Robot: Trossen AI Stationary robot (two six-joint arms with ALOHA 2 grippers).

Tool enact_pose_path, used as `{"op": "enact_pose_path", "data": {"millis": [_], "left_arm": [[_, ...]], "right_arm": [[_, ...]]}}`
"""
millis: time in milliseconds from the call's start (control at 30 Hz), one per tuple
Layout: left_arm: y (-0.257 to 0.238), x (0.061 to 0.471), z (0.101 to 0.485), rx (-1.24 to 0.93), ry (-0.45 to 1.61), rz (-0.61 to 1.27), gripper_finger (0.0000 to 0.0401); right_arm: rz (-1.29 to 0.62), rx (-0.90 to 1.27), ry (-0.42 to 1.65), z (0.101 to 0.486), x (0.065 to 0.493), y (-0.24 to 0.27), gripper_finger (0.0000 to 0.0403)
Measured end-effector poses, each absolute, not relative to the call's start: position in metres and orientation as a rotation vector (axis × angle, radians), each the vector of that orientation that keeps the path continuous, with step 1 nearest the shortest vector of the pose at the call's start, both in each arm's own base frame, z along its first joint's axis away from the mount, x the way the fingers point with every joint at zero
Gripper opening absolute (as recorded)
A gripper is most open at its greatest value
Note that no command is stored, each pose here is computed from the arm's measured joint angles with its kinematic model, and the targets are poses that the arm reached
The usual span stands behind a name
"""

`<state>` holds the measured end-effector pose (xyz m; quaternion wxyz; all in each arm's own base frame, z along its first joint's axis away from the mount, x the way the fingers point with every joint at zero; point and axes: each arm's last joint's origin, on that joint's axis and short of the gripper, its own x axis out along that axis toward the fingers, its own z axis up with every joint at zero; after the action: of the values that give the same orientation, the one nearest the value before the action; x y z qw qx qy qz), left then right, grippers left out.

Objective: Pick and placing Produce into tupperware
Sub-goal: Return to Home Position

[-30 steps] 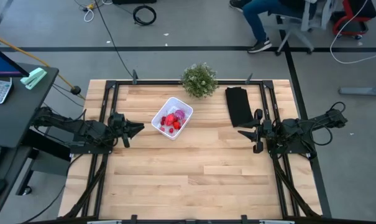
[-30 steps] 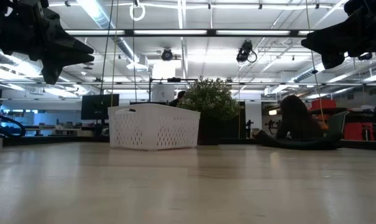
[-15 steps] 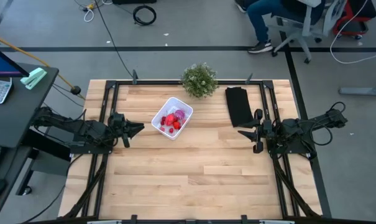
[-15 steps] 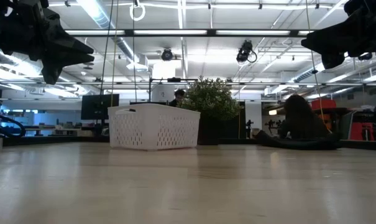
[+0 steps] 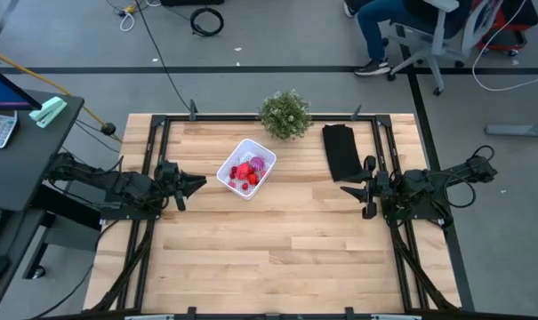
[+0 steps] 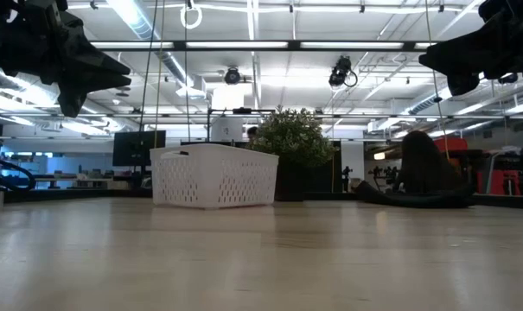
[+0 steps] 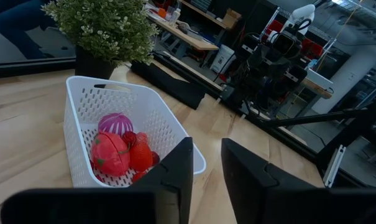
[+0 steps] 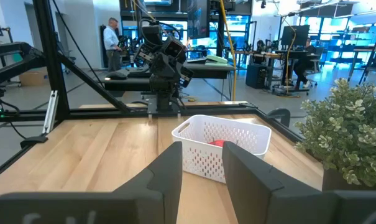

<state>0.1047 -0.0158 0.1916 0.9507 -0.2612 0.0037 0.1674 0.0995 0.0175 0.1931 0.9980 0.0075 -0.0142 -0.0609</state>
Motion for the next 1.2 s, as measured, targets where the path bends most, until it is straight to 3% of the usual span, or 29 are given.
{"op": "enact_pose_path", "data": {"millis": [1200], "left_arm": [[-0.0158,0.1047,0.1916,-0.531,0.008,0.340,0.0088]], "right_arm": [[-0.122,0.015,-0.029,0.1931,0.0995,0.0175,0.0123]]}}
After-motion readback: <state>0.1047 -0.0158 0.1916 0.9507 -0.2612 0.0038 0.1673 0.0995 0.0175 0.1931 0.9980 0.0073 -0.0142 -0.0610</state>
